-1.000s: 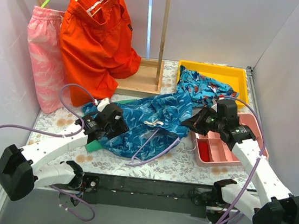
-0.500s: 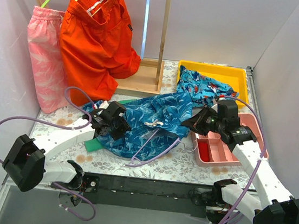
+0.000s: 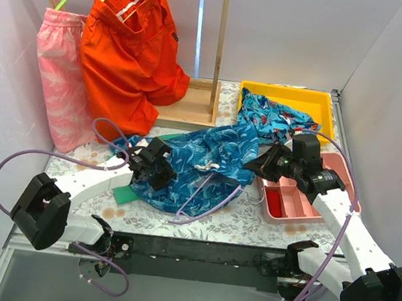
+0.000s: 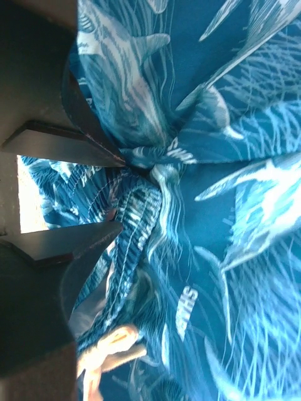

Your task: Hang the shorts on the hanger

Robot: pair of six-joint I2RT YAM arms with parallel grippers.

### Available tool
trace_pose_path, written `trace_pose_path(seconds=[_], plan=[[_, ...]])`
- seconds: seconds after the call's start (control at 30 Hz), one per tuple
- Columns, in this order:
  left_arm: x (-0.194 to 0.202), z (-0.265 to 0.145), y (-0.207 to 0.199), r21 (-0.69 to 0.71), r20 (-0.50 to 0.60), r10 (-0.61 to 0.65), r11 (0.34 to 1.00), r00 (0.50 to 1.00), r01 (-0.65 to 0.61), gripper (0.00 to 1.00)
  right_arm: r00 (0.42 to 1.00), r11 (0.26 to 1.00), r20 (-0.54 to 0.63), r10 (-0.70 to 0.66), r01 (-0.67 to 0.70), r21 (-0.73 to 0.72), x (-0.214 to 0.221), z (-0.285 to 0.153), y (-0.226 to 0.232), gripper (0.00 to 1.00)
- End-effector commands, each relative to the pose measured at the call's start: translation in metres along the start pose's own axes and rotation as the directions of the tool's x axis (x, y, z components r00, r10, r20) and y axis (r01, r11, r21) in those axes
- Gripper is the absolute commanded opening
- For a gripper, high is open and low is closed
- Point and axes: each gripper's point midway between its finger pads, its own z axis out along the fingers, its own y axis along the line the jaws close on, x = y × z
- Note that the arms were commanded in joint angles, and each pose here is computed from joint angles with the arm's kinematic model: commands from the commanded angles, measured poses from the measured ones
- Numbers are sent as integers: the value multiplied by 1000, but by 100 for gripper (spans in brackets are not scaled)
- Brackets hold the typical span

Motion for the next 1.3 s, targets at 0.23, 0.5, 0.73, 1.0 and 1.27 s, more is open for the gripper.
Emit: trace_pose_path(seconds=[0.23,0.5,0.73,1.0,1.27], plan=[[18,5,21,-4,-69,-92,996,993,92,32,999,995,44,-10,14,-101,-16,-8,35,1],[21,-9,20,80,-80,-44,995,996,51,0,995,997,90,41,-35,-64,-28,-10,38,1],[21,-36,5,298,-40,81,952,996,-65,0,984,986,105,143,-150,68,-45,-9,38,1],[7,-69,-10,430,102,151,884,983,-181,0,963,967,187,193,-219,128,-77,-10,53,1],[-16,-99,-23,456,247,175,847,953,-273,0,948,944,215,236,-276,181,-98,-9,57,1]])
